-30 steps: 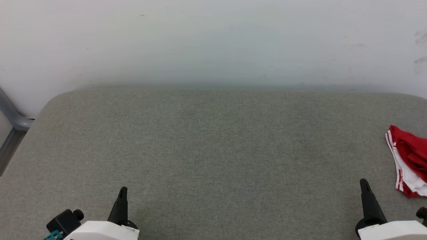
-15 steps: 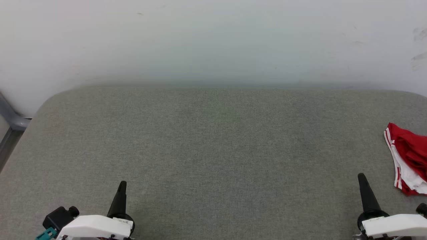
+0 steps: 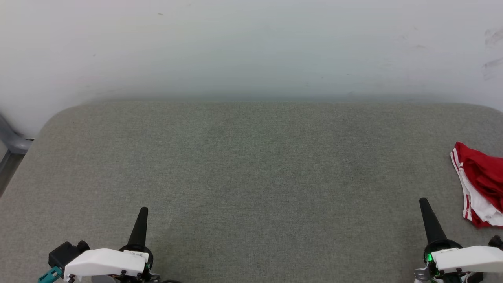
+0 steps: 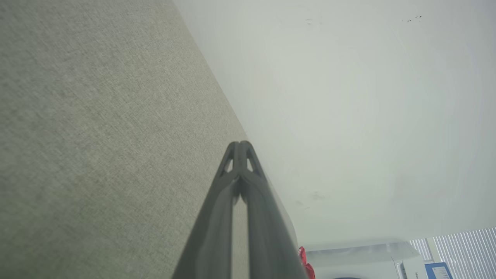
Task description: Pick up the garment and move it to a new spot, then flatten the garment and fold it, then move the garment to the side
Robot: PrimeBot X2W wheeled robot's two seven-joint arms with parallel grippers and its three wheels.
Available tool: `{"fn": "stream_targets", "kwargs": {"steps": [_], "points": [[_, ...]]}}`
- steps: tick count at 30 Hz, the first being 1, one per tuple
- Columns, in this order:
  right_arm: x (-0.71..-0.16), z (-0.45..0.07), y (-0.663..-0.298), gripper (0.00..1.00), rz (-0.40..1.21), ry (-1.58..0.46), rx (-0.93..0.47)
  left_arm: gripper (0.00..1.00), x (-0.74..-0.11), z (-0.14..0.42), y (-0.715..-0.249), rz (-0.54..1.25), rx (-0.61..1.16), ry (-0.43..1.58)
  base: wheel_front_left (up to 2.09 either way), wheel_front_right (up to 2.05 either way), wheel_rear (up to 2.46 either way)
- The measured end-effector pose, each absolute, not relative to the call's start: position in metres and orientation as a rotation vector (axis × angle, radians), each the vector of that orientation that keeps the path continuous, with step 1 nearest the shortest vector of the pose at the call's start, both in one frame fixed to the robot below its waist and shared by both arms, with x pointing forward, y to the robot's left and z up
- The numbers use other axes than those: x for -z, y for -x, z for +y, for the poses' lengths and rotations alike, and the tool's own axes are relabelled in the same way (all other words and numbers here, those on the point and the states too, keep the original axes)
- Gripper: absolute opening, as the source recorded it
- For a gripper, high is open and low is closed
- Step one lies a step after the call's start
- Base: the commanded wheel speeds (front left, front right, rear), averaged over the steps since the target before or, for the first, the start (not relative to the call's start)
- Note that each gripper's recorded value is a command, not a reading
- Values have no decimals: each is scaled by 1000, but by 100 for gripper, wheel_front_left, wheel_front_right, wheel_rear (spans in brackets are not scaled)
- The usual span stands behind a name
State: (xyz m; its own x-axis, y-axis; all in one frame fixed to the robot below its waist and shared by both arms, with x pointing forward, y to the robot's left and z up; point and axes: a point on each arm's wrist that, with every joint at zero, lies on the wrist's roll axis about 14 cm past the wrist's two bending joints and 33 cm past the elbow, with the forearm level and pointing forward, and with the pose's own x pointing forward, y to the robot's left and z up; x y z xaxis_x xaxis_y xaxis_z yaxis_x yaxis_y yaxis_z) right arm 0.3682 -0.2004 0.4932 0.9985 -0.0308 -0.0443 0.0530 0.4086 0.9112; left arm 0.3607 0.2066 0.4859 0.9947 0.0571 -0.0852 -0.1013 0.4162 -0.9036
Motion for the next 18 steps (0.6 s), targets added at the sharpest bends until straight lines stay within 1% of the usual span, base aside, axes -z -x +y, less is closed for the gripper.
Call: {"fn": "stream_targets", "kwargs": {"steps": [18], "points": [[-497,-199,-376,0,21,-1312,38,0,-491,204,-370,36,-71,1307,0,0,0]]}}
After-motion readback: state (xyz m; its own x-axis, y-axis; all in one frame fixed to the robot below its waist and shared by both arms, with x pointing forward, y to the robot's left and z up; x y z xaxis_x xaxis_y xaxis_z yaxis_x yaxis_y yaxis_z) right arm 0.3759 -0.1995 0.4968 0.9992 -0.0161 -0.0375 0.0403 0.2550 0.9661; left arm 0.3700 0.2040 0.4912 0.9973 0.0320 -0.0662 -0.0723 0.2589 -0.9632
